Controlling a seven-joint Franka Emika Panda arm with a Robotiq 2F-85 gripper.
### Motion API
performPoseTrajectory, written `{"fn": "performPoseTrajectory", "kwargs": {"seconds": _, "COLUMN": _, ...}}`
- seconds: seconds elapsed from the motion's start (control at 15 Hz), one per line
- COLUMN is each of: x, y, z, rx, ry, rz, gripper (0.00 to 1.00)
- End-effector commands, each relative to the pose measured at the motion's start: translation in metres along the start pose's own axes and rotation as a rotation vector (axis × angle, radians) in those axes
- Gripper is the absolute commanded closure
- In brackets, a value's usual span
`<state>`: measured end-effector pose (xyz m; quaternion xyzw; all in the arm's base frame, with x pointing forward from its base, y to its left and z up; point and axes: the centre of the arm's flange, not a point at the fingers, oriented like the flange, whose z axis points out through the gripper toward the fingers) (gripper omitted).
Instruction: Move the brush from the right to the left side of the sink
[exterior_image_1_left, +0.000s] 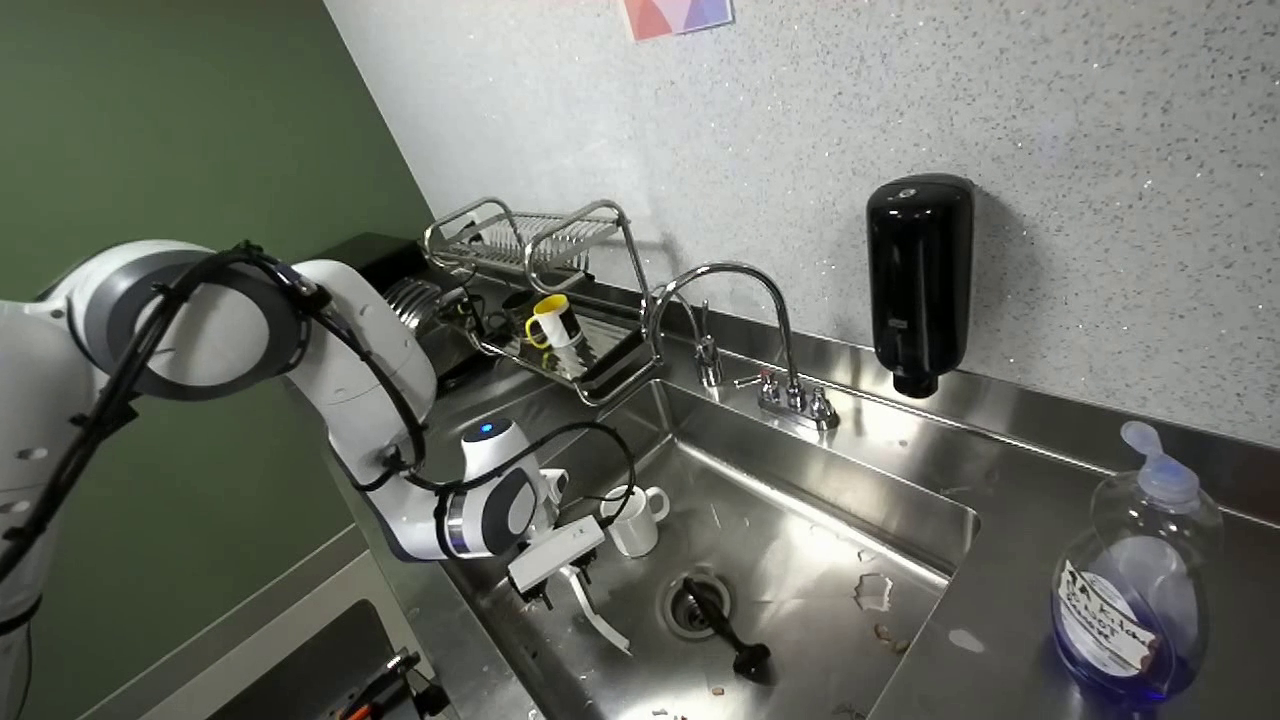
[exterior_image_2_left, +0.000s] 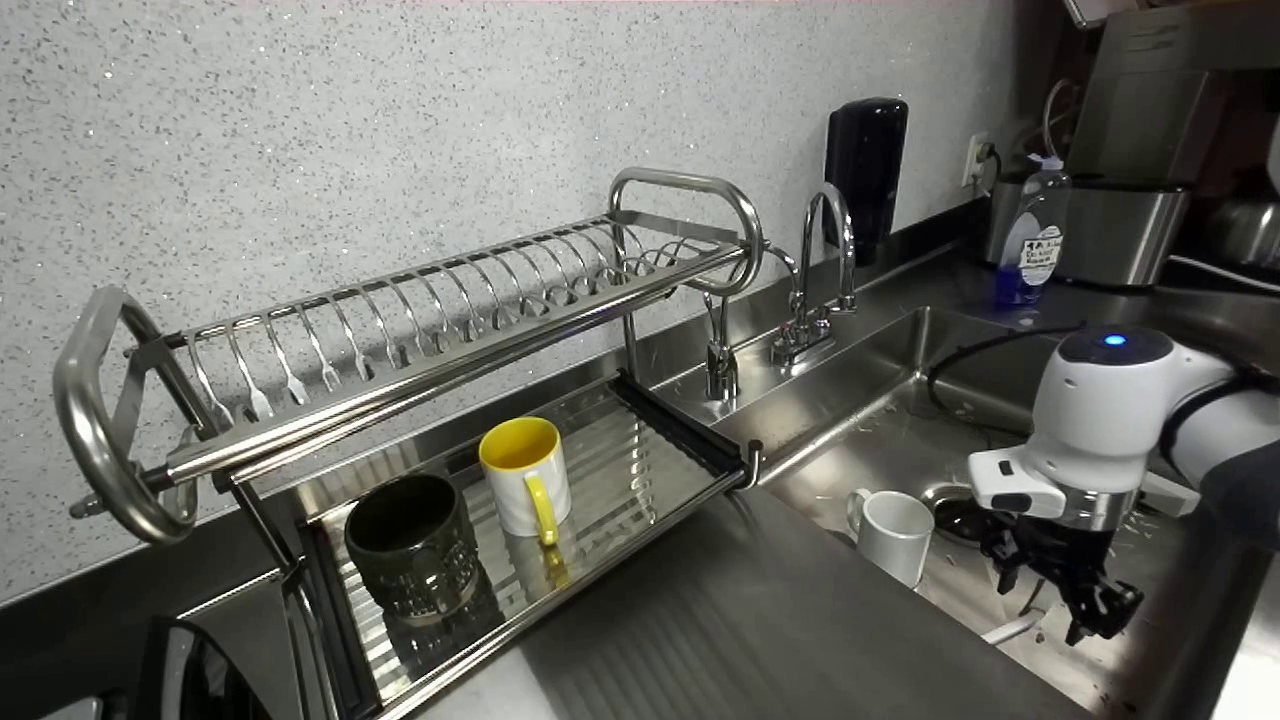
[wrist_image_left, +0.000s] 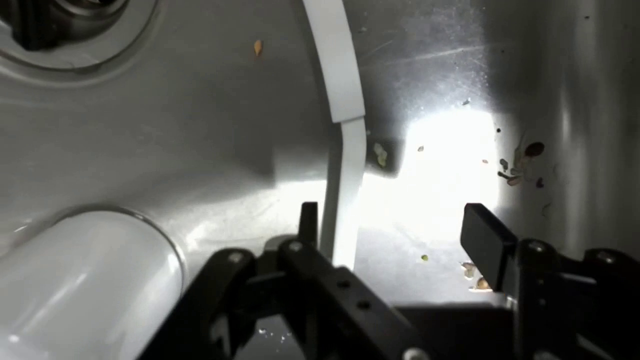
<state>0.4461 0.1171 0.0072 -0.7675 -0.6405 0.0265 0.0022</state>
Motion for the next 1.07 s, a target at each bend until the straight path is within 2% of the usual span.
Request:
{"fn": "performPoseTrajectory", "kwargs": {"seconds": 0.0, "x": -0.022, "y": -0.035, "z": -0.055, "rx": -0.115, "ry": 0.037, "rz": -0.027, "gripper": 0.0}}
{"fn": "performPoseTrajectory", "kwargs": {"seconds": 0.27, "x": -0.039, "y": -0.04, "z": -0.108, "rx": -0.241, "ry": 0.1, "rz": -0.023, "gripper": 0.0}}
{"fn": "performPoseTrajectory", "kwargs": {"seconds": 0.47, "x": -0.053, "y": -0.039, "z": -0.151, "rx": -0.278, "ry": 0.131, "rz": 0.001, "gripper": 0.0}}
{"fn": "performPoseTrajectory", "kwargs": {"seconds": 0.67, "x": -0.069, "y": -0.032, "z": -0.188, "rx": -0.318, "ry": 0.178, "rz": 0.066, "gripper": 0.0}}
{"fn": "performPoseTrajectory", "kwargs": {"seconds": 1.0, "x": -0.096, "y": -0.016, "z": -0.227, "rx": -0.412, "ry": 0.219, "rz": 0.218, "gripper": 0.0}}
